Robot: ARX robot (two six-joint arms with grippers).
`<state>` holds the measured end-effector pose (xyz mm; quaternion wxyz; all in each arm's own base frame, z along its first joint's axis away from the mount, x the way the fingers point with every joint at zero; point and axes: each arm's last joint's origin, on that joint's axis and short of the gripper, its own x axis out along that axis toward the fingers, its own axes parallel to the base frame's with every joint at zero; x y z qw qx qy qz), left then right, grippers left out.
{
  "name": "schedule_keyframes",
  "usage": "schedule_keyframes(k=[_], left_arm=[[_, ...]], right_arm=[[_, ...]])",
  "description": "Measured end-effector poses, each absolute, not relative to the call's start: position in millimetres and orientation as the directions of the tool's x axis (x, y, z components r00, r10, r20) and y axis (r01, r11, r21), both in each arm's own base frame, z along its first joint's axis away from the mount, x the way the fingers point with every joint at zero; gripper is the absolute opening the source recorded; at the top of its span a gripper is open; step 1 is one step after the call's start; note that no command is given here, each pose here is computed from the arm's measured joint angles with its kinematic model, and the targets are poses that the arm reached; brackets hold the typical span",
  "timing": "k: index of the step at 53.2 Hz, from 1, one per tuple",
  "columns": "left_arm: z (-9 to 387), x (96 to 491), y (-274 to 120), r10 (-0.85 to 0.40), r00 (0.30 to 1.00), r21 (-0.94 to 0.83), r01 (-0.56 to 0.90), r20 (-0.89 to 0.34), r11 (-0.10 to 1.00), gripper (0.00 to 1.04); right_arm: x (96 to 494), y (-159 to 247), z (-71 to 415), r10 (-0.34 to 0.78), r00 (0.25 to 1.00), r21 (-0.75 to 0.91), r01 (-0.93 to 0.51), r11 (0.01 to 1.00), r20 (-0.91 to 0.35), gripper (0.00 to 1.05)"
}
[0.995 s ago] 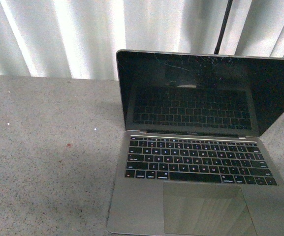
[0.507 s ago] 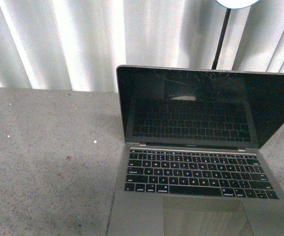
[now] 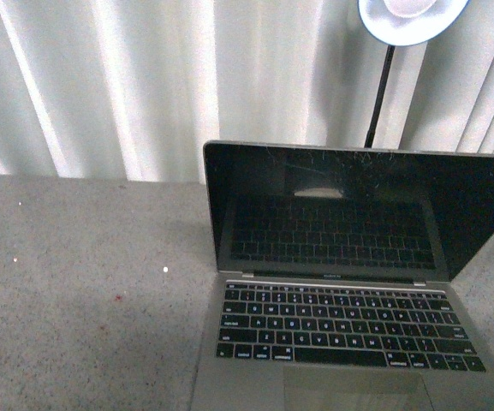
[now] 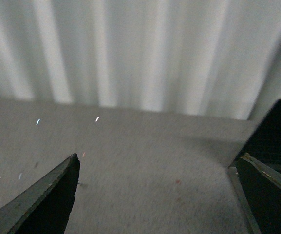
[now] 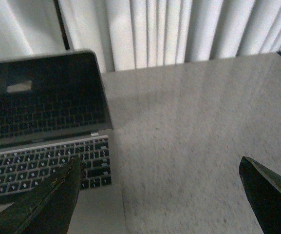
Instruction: Close laptop
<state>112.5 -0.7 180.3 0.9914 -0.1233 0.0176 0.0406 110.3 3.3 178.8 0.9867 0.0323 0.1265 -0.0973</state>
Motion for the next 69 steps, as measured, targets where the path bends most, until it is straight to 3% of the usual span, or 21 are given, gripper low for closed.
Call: schedule_keyframes(k=[3,6,9,15,21,27,35,39,48,59,65,69], left_arm=[[204,132,-6,-0.086,0.995,-0.304,0.094,0.04,0.948,0.98],[223,150,-11,-0.223,0.968,-0.286,0.247,0.114,0.926,0.98],[240,171,-18,-0.342,0.925,-0.231,0.374,0.168,0.898,0.98],[261,223,-41,-0.469,0.868,-0.147,0.492,0.164,0.858,0.98],[265,267,-72,-0.546,0.835,-0.063,0.55,0.066,0.833,0.98],[279,296,-102,-0.596,0.801,0.045,0.595,0.047,0.803,0.98],[290,336,-137,-0.571,0.821,0.164,0.563,0.002,0.81,0.98],[277,349,-149,-0.535,0.841,0.213,0.54,-0.083,0.814,0.98],[254,374,-170,-0.405,0.883,0.302,0.463,-0.236,0.834,0.62],[252,380,-178,-0.368,0.875,0.368,0.469,-0.314,0.803,0.27],[249,378,-180,-0.368,0.858,0.378,0.494,-0.359,0.783,0.07],[245,376,-181,-0.371,0.842,0.38,0.515,-0.391,0.769,0.04]], right_arm=[[126,8,194,-0.1,0.968,0.025,0.109,0.994,-0.232,0.97],[144,15,211,0.056,0.98,-0.028,-0.062,0.998,-0.189,0.97],[159,18,223,0.145,0.973,-0.103,-0.165,0.981,-0.181,0.97],[196,18,241,0.166,0.967,-0.293,-0.218,0.931,-0.191,0.97],[236,13,249,0.204,0.954,-0.481,-0.287,0.828,-0.218,0.97],[269,6,255,0.215,0.952,-0.545,-0.302,0.782,-0.219,0.97],[294,10,267,0.255,0.942,-0.629,-0.335,0.701,-0.218,0.97],[301,16,268,0.278,0.932,-0.643,-0.362,0.675,-0.232,0.81],[314,15,257,0.31,0.903,-0.641,-0.43,0.636,-0.298,0.42],[328,12,245,0.321,0.876,-0.609,-0.482,0.63,-0.361,0.06],[331,13,239,0.323,0.863,-0.597,-0.503,0.624,-0.389,0.03],[333,14,236,0.326,0.854,-0.593,-0.517,0.617,-0.406,0.03]])
